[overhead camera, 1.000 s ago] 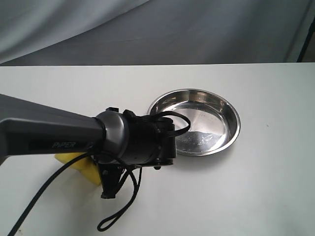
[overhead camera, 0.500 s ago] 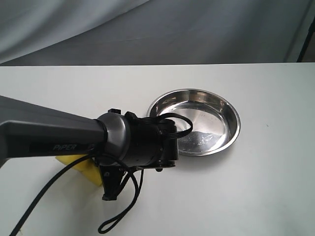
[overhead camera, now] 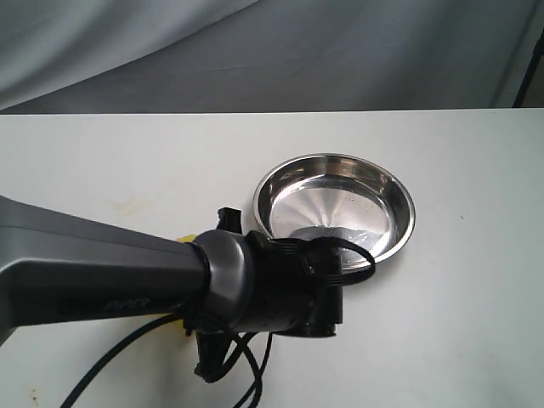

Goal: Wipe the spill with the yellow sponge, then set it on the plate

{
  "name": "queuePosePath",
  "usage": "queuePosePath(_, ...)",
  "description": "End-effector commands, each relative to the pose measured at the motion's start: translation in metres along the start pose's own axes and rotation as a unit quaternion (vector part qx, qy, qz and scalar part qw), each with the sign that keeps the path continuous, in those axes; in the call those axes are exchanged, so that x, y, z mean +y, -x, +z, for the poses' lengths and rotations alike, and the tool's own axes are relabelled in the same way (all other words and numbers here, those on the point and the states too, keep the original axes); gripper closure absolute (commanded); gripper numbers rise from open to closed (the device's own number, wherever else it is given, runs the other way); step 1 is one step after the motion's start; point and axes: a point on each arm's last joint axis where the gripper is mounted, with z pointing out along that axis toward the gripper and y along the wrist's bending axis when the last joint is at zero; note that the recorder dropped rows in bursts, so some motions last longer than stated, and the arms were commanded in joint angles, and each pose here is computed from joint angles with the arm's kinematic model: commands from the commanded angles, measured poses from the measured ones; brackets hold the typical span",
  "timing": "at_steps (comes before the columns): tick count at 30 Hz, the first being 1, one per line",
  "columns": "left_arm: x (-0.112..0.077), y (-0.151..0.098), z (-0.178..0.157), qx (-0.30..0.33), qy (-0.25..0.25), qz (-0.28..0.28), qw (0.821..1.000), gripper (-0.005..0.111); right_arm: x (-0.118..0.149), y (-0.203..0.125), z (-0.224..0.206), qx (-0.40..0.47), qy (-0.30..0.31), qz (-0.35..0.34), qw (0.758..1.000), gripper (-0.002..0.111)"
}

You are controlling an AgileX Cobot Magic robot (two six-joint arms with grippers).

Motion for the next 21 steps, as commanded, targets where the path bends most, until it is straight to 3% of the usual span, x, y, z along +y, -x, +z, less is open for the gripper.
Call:
queuePosePath(1, -0.014, 0.014, -0.010, -0.056, -0.024, -0.001, 0.998, 0.107, 0.000, -0.001, 0.001, 0.000, -0.001, 0.003, 1.000, 0.108)
queuePosePath(21, -0.023, 0.026, -0.018, -0.107, -0.024, 0.027, 0.994, 0.107, 0.000, -0.001, 0.001, 0.000, -0.001, 0.003, 1.000, 0.108)
